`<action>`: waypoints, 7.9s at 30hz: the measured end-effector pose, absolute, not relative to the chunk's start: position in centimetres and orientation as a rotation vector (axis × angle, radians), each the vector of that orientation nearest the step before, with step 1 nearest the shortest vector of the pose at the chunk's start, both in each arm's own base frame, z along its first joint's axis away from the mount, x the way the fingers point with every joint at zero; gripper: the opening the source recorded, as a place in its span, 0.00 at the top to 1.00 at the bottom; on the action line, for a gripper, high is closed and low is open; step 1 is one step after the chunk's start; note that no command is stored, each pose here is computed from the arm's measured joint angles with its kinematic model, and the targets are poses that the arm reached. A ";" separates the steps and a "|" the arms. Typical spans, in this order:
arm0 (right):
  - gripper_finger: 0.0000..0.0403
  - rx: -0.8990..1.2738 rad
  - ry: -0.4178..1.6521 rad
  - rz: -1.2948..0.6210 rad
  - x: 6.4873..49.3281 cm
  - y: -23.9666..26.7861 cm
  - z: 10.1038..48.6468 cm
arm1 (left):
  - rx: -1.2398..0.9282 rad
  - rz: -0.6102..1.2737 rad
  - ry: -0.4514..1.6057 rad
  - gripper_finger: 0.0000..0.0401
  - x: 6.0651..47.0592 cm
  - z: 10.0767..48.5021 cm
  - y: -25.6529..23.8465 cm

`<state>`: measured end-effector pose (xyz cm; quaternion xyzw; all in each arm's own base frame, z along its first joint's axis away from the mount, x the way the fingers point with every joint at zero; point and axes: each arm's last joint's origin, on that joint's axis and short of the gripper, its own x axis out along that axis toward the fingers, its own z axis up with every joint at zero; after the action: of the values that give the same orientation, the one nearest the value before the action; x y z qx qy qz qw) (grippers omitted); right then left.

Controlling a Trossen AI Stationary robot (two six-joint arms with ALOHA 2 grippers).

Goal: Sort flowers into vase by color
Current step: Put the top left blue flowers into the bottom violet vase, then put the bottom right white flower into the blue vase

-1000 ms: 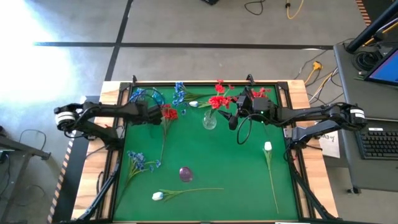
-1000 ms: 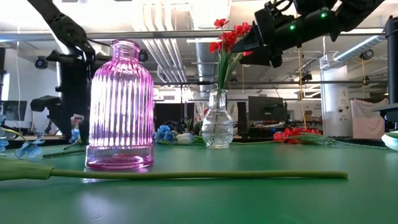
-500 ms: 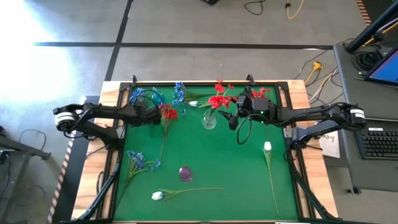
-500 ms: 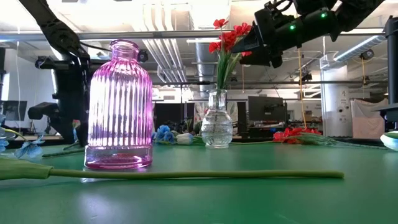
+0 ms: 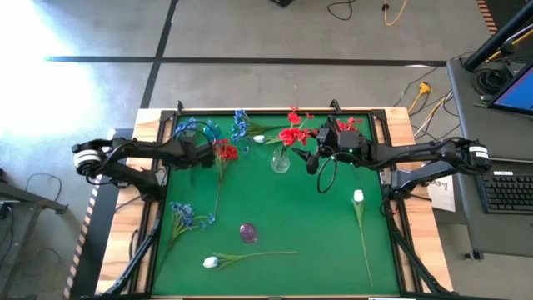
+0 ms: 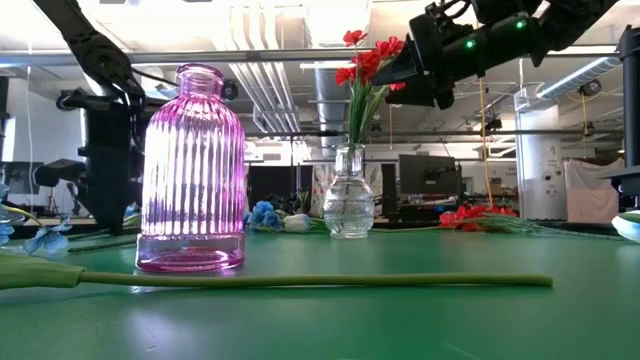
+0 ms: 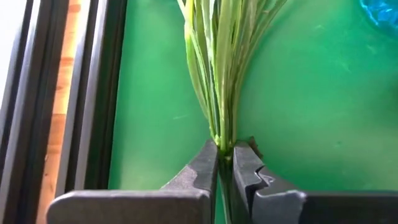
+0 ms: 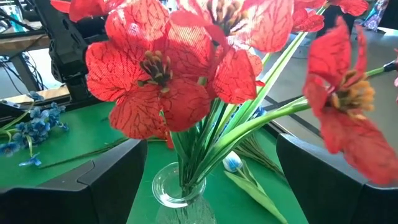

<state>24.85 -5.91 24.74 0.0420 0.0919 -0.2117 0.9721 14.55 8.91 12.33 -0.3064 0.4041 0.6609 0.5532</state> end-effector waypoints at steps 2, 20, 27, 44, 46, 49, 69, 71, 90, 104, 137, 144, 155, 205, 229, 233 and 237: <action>0.13 0.085 0.186 -0.427 24.8 -5.9 24.7 | -0.723 1.564 0.965 0.99 14.5 12.3 8.9; 0.13 0.085 0.187 -0.427 24.8 -5.9 24.7 | -0.738 1.486 0.831 1.00 13.7 15.3 8.5; 0.13 0.085 0.187 -0.427 24.8 -5.9 24.7 | -0.739 1.470 0.749 1.00 12.4 17.1 7.8; 0.13 0.085 0.186 -0.427 24.8 -5.9 24.7 | -0.460 1.249 0.304 1.00 12.1 22.9 7.8; 0.13 0.085 0.186 -0.427 24.8 -5.9 24.7 | -0.402 1.130 0.251 1.00 12.7 24.0 7.8; 0.13 0.085 0.186 -0.427 24.8 -5.9 24.7 | -0.309 0.890 0.147 1.00 13.6 25.8 7.3; 0.13 0.098 0.133 -0.426 24.4 -5.8 25.7 | -0.068 0.144 -0.399 1.00 16.3 26.9 -1.0; 0.13 0.110 0.100 -0.425 23.9 -5.7 26.3 | -0.076 0.125 -0.415 1.00 16.5 26.5 -1.4; 0.13 0.410 0.157 -0.345 20.2 -4.0 30.5 | -0.109 -0.068 -0.515 1.00 20.5 25.9 -6.2; 0.17 0.502 0.287 -0.327 19.2 -3.2 29.7 | -0.097 -0.082 -0.490 1.00 25.0 23.0 -9.1; 0.18 0.475 0.294 -0.321 19.3 -3.1 29.7 | -0.056 -0.123 -0.347 1.00 25.0 19.5 -12.5; 0.18 0.473 0.295 -0.321 19.3 -3.1 29.6 | -0.015 -0.120 -0.308 1.00 25.3 18.3 -12.6; 0.18 0.473 0.295 -0.322 19.3 -3.1 29.6 | -0.027 -0.136 -0.253 1.00 25.6 16.8 -12.8; 0.18 0.492 0.292 -0.325 19.3 -3.2 29.6 | -0.060 -0.127 -0.216 0.81 24.2 16.1 -12.5; 0.18 0.652 0.331 -0.342 19.1 -3.1 29.2 | -0.177 -0.020 -0.215 0.81 18.2 17.1 -11.6; 0.18 0.746 0.426 -0.400 18.8 -3.0 28.4 | -0.242 0.072 -0.226 0.81 17.4 17.3 -10.7; 0.18 0.848 0.558 -0.493 18.2 -2.9 27.0 | -0.267 0.148 -0.233 0.81 16.7 17.6 -10.0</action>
<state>18.16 -2.91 26.99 0.4019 0.2646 -0.2335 0.8450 16.72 -9.99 17.59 -0.1325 -0.1159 0.0735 0.9816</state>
